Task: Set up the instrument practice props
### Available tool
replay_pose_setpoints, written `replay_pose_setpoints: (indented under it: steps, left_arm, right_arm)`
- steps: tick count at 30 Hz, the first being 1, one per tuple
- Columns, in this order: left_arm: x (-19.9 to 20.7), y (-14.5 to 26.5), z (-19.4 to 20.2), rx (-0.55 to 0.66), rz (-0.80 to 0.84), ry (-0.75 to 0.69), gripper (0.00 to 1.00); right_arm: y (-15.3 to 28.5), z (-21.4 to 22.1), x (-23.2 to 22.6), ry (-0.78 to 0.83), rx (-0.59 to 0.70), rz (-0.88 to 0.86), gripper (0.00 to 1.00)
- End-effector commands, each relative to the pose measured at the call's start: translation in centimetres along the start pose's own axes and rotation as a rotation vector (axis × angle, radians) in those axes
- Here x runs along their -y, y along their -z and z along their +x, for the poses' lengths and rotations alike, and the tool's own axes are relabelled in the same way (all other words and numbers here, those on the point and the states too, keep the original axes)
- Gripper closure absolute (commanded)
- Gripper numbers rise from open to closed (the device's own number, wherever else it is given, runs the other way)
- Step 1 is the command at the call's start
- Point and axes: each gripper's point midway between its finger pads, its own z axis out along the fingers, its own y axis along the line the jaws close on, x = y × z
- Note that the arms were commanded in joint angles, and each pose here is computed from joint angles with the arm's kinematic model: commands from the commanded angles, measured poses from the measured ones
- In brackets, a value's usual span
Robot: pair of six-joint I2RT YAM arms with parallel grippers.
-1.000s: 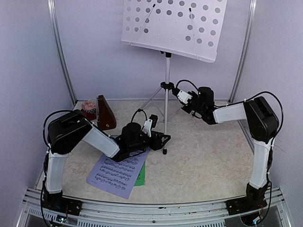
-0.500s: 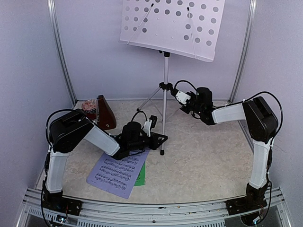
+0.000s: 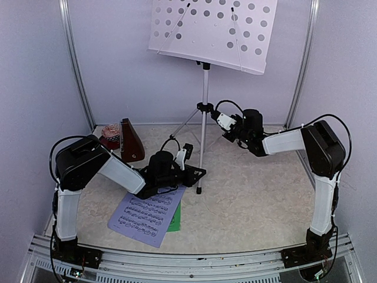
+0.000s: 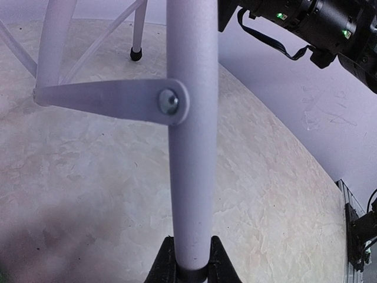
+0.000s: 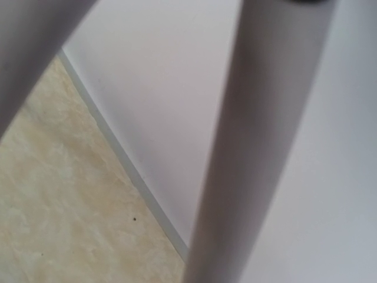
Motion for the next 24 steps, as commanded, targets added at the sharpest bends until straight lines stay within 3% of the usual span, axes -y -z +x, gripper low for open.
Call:
replay_pose_setpoints:
  steps: [1,6,17,21,24]
  left_arm:
    - [6.7,1.0,-4.7,0.148,0.196,-0.003,1.00]
    - [5.7,0.2,-3.3,0.156,0.189,0.059,1.00]
    - [4.3,-1.1,-0.5,0.118,0.122,0.064,1.00]
    - [4.8,-1.1,-0.3,0.115,0.118,0.065,1.00]
    - [4.7,-1.2,-0.2,0.118,0.107,0.076,1.00]
  right_arm:
    - [3.8,14.7,-15.1,0.124,-0.486,-0.443,1.00]
    - [4.9,16.3,-15.8,0.126,-0.574,-0.461,1.00]
    - [6.8,15.6,-17.3,0.132,-0.556,-0.483,0.99]
    - [6.7,14.3,-16.0,0.114,-0.542,-0.430,0.84]
    - [6.5,11.8,-14.3,0.081,-0.480,-0.372,0.61]
